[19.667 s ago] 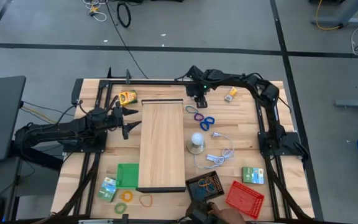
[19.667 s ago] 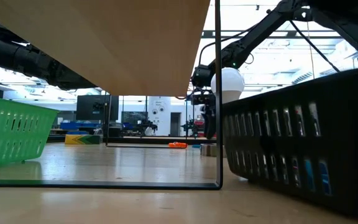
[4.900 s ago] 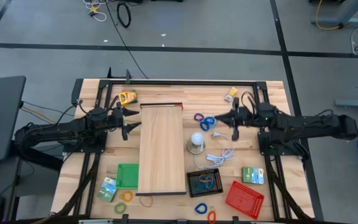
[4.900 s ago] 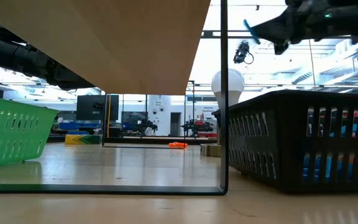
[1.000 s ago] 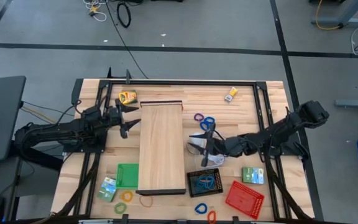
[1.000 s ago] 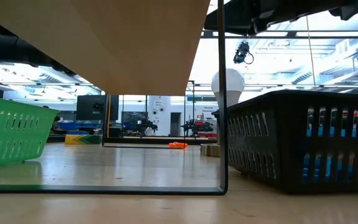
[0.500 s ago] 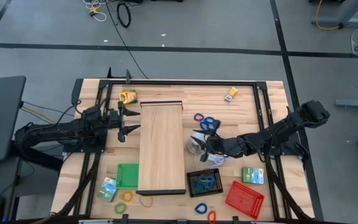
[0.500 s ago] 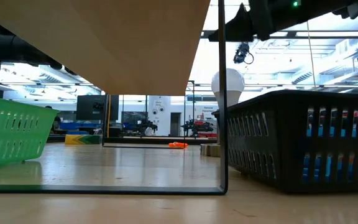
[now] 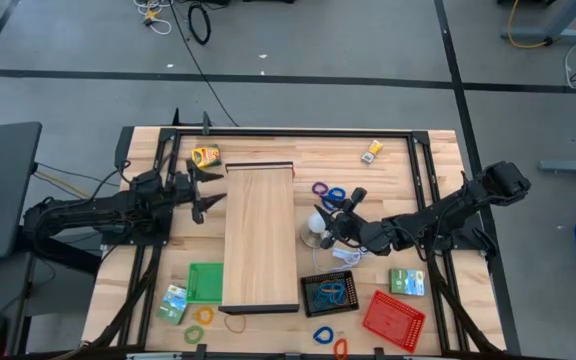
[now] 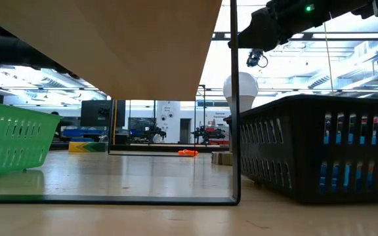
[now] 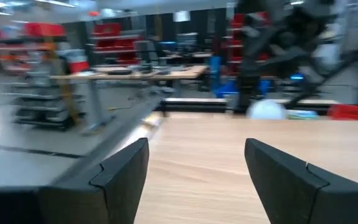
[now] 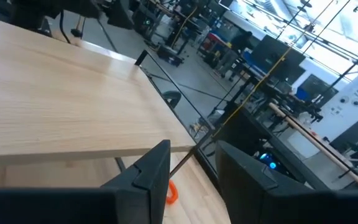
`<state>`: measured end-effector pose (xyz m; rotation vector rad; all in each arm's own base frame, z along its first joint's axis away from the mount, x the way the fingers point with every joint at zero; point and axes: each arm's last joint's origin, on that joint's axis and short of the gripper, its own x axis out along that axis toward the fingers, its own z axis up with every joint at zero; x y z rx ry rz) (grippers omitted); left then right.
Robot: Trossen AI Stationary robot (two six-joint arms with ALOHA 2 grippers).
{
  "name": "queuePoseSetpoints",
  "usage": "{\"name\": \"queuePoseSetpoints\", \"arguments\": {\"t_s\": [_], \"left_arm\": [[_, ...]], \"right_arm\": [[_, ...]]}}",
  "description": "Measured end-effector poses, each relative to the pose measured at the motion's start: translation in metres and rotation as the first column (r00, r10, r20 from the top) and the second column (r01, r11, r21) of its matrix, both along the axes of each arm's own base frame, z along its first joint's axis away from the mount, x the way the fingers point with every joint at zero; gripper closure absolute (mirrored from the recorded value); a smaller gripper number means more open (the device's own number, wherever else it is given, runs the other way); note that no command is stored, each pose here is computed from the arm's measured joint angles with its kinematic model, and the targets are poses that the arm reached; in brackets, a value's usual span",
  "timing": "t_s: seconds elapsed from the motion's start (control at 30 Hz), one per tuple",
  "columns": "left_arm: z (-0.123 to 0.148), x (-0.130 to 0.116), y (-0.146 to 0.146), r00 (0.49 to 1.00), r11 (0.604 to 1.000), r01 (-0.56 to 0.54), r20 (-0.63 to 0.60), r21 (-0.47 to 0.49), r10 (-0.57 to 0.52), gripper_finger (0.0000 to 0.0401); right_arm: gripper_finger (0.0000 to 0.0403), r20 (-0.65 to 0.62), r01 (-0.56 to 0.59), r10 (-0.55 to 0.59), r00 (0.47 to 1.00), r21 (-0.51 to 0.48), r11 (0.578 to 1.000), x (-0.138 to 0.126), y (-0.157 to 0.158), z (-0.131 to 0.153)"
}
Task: Pick & Place Office Desk Supplies
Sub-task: Put the orange rubber band into the black bin
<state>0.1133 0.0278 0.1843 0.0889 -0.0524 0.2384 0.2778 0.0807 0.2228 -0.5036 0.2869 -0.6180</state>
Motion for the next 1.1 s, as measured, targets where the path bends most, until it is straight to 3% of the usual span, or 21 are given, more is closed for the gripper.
{"name": "queuePoseSetpoints", "arguments": {"t_s": [0.1,0.27,0.5,0.63,0.73,0.87,1.1], "left_arm": [[-0.002,0.001,-0.004,0.99,0.989,0.143,-0.014,-0.026,-0.143,0.0128],[-0.001,0.001,-0.012,0.94,0.939,0.339,-0.018,-0.052,-0.34,0.0141],[0.044,0.0,-0.022,0.959,0.959,0.283,-0.005,-0.011,-0.283,0.0173],[0.079,-0.002,-0.031,0.938,0.938,0.345,0.022,0.02,-0.345,0.0185],[0.094,0.0,-0.04,0.921,0.922,0.387,-0.047,0.011,-0.386,0.0189],[0.09,0.013,-0.053,0.897,0.933,0.358,-0.264,-0.033,-0.354,0.0189],[0.084,0.032,-0.086,0.793,0.938,0.335,-0.513,-0.084,-0.329,0.0178]], "right_arm": [[0.0266,0.0,-0.002,0.002,1.0,0.0,1.0,0.0,0.001,0.0],[0.0266,-0.005,-0.004,0.004,1.0,-0.005,1.0,-0.001,0.002,0.0],[0.0266,-0.012,-0.004,0.004,1.0,-0.013,1.0,-0.001,0.001,0.0],[0.0266,-0.017,-0.006,0.006,1.0,-0.019,1.0,-0.001,0.001,0.0],[0.0266,-0.018,-0.008,0.008,1.0,-0.019,1.0,0.0,0.001,0.0],[0.0266,-0.024,-0.009,0.008,1.0,-0.022,1.0,-0.001,0.002,-0.001],[0.0266,-0.023,-0.015,0.014,1.0,-0.028,0.999,-0.004,0.008,0.001]]}}
